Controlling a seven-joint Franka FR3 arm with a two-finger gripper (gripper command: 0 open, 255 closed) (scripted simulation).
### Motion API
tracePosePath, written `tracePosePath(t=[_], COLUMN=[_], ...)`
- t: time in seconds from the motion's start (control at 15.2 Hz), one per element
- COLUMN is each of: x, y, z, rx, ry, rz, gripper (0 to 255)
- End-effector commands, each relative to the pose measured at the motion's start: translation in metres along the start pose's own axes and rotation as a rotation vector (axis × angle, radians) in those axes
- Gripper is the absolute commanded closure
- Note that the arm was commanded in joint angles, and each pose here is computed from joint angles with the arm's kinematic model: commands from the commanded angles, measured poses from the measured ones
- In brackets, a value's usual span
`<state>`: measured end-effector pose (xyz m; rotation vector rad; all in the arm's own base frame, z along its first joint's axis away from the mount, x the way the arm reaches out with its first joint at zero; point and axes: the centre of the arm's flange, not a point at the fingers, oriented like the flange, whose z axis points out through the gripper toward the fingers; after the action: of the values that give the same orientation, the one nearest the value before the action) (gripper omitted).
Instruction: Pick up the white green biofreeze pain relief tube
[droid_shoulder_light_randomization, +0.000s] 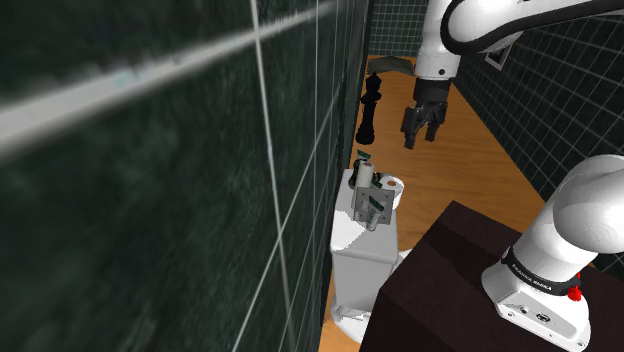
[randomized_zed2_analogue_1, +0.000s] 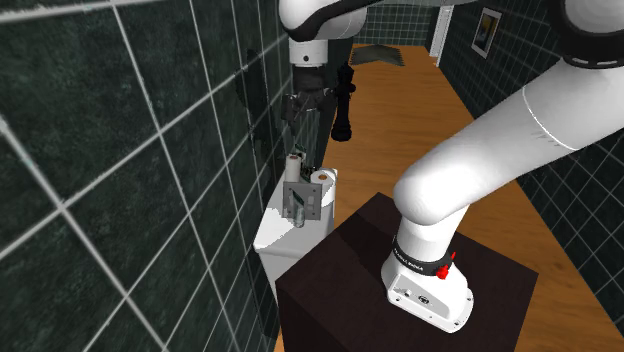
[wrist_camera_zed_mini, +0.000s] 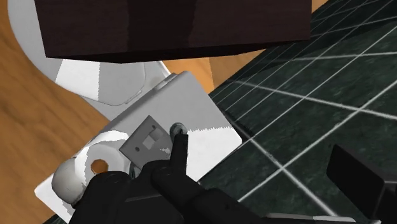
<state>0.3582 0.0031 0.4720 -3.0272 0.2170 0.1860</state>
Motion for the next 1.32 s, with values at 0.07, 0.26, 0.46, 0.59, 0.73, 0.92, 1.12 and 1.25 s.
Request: tracePosePath(t=[0.07, 0.26, 0.46, 0.59, 0.73, 0.92, 1.12, 1.25], x=[0.023, 0.046, 0.068, 0.082, 0.096, 0.115, 0.133, 0.145], y=[0.007, 0.013, 0.019, 0.024, 0.029, 0.037, 0.045, 0.051], z=[0.034, 0.068, 0.103, 0.126, 0.15, 0.186, 0.222, 0.247], rx=[-0.003, -0.005, -0.008, -0.01, -0.011, -0.014, -0.016, -0.018], ry=[-0.022, -0.046, -0.07, -0.086, -0.102, -0.126, -0.15, -0.166], rz=[0.023, 0.046, 0.069, 0.084, 0.1, 0.123, 0.145, 0.161], gripper=[0, 0, 0, 0, 0, 0, 0, 0])
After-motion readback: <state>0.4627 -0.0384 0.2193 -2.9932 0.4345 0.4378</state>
